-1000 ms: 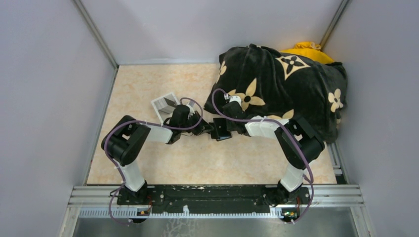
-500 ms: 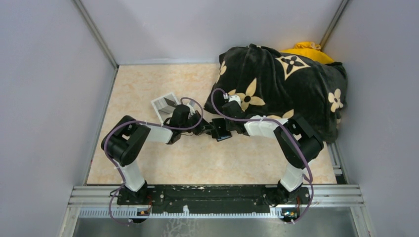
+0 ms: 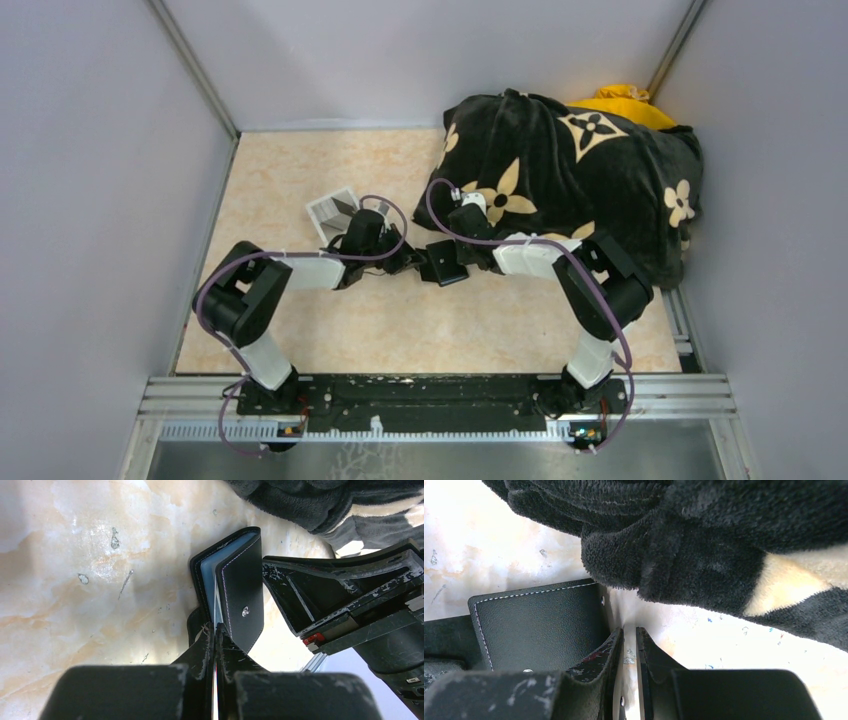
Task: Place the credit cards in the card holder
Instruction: Open the card holder at the center of the board.
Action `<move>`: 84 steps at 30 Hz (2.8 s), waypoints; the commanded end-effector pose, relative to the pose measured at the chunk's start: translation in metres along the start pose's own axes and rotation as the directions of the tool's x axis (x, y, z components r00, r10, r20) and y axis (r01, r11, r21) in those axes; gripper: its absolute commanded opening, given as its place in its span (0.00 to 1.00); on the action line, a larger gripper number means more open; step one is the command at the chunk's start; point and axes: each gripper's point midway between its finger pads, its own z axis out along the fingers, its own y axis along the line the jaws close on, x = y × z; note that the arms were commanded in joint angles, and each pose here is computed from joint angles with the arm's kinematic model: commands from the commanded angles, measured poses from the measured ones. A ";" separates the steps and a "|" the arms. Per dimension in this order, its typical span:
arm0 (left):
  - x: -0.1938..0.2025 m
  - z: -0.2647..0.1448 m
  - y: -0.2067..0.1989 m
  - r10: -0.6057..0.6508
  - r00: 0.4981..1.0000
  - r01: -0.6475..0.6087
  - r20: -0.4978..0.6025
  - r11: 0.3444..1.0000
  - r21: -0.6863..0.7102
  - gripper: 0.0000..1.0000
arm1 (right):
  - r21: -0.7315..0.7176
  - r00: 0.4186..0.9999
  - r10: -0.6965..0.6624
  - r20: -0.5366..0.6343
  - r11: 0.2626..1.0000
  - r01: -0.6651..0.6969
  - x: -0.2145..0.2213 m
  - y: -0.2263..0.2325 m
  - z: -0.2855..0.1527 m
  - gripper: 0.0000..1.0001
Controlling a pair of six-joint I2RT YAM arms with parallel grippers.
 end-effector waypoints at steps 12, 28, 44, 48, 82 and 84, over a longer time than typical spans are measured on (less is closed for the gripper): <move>-0.001 0.008 -0.016 -0.008 1.000 0.009 -0.009 0.997 0.076 0.00 | 0.002 0.991 -0.044 -0.129 0.999 0.044 0.037 -0.002 0.006 0.15; 0.017 0.010 0.009 -0.019 0.999 0.018 -0.027 0.999 -0.050 0.00 | 0.000 0.991 -0.041 -0.130 0.999 0.041 0.039 -0.002 0.006 0.16; 0.011 -0.005 0.031 -0.019 0.999 0.028 0.050 0.981 -0.191 0.00 | -0.003 0.991 -0.038 -0.131 0.999 0.038 0.042 -0.002 0.006 0.15; 0.009 -0.005 0.030 -0.016 0.998 0.027 0.054 0.981 -0.193 0.00 | -0.008 0.990 -0.039 -0.132 0.999 0.039 0.042 -0.001 0.007 0.15; 0.017 0.013 -0.027 -0.027 1.000 0.029 -0.015 0.989 0.148 0.00 | -0.029 0.978 -0.091 -0.185 0.996 0.087 0.058 0.010 0.006 0.15; 0.017 0.012 -0.030 -0.026 1.000 0.028 -0.012 0.986 0.165 0.00 | -0.031 0.977 -0.100 -0.190 0.995 0.096 0.060 0.012 0.005 0.15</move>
